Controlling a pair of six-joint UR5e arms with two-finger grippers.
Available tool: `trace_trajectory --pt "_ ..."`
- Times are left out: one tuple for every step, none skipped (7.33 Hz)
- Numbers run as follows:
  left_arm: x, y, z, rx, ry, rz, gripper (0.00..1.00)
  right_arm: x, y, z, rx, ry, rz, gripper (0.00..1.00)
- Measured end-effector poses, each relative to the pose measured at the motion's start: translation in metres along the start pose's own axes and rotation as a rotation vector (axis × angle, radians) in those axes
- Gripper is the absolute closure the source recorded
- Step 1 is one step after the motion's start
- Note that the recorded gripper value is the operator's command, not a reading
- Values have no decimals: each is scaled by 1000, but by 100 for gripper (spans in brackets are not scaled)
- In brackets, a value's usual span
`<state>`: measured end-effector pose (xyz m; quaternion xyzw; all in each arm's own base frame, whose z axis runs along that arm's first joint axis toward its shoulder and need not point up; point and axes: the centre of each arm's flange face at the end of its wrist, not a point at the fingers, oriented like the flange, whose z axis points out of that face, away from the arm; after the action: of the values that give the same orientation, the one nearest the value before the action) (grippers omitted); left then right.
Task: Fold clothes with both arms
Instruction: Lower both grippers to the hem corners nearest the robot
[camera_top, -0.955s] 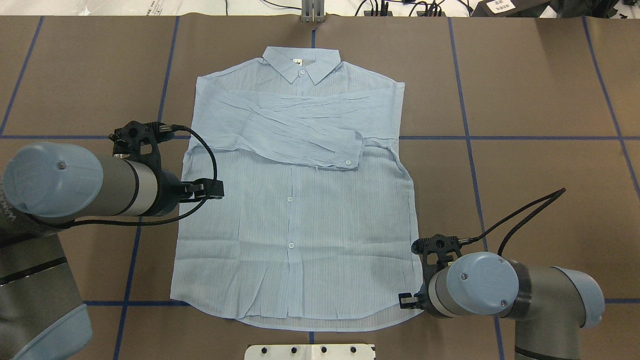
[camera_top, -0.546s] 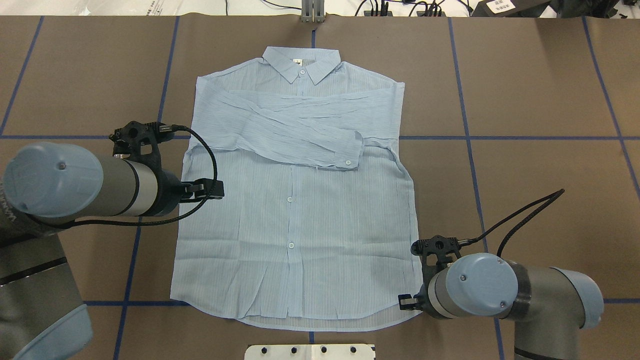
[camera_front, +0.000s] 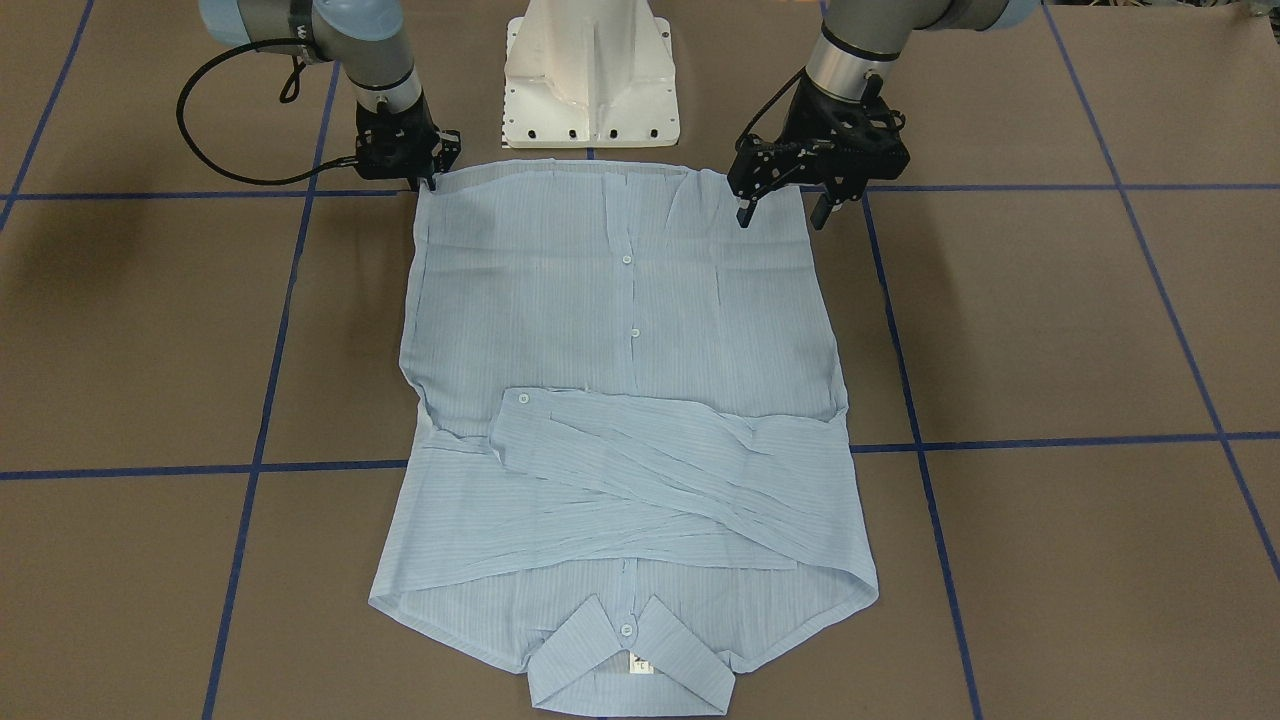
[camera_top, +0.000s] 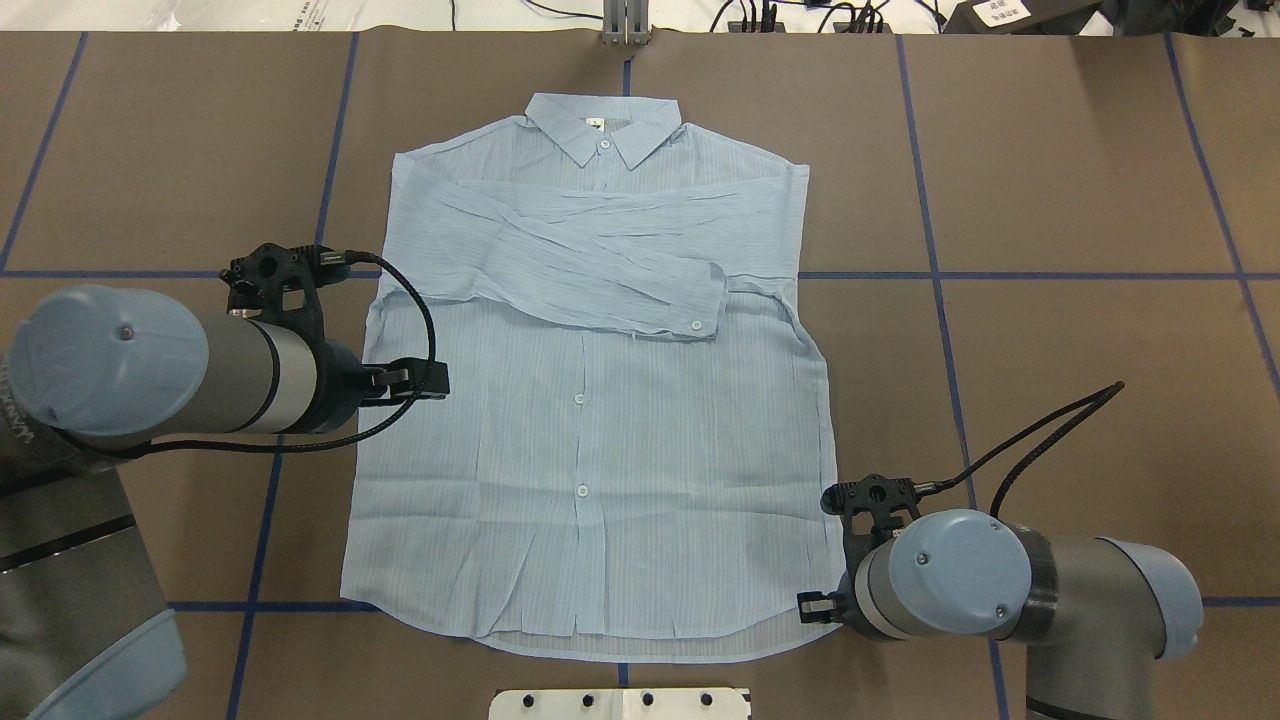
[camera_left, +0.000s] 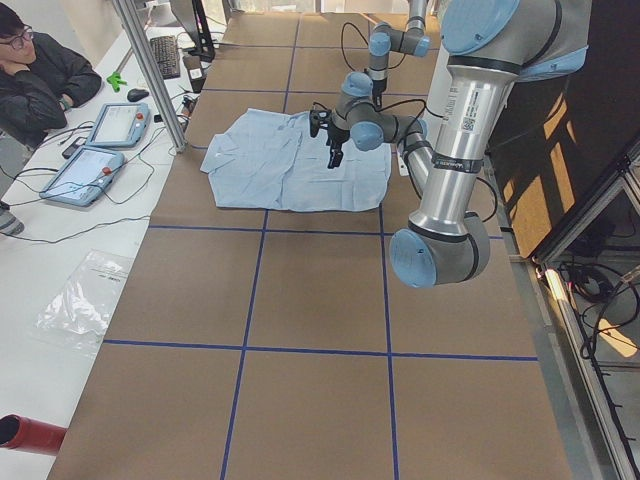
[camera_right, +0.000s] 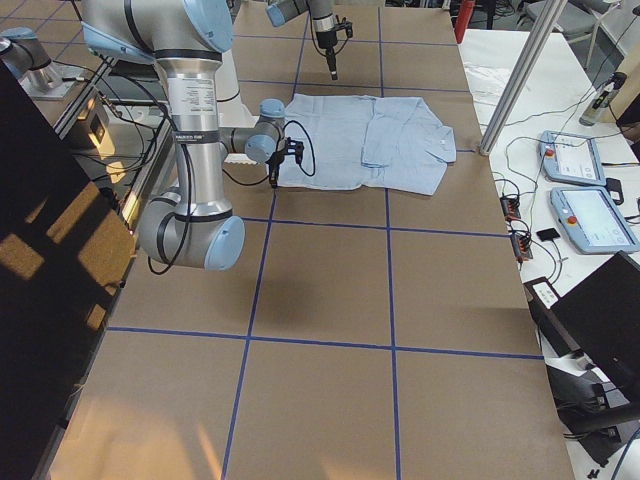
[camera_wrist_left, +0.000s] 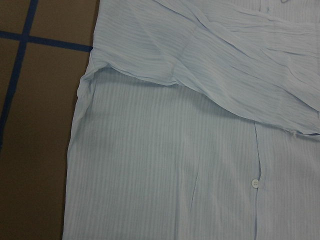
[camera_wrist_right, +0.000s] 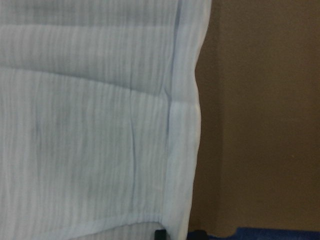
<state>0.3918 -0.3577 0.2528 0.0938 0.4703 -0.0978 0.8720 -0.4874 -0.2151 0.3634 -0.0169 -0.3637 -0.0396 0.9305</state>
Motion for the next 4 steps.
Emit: trace_trajectory --pt "0 0 0 0 0 0 1 0 0 0 0 0 0 80" --pt "0 0 0 1 -1 0 1 0 0 0 0 1 0 100" --pt "0 0 1 1 -1 0 1 0 0 0 1 1 0 100" --pt "0 0 1 1 -2 0 1 0 0 0 2 0 1 100"
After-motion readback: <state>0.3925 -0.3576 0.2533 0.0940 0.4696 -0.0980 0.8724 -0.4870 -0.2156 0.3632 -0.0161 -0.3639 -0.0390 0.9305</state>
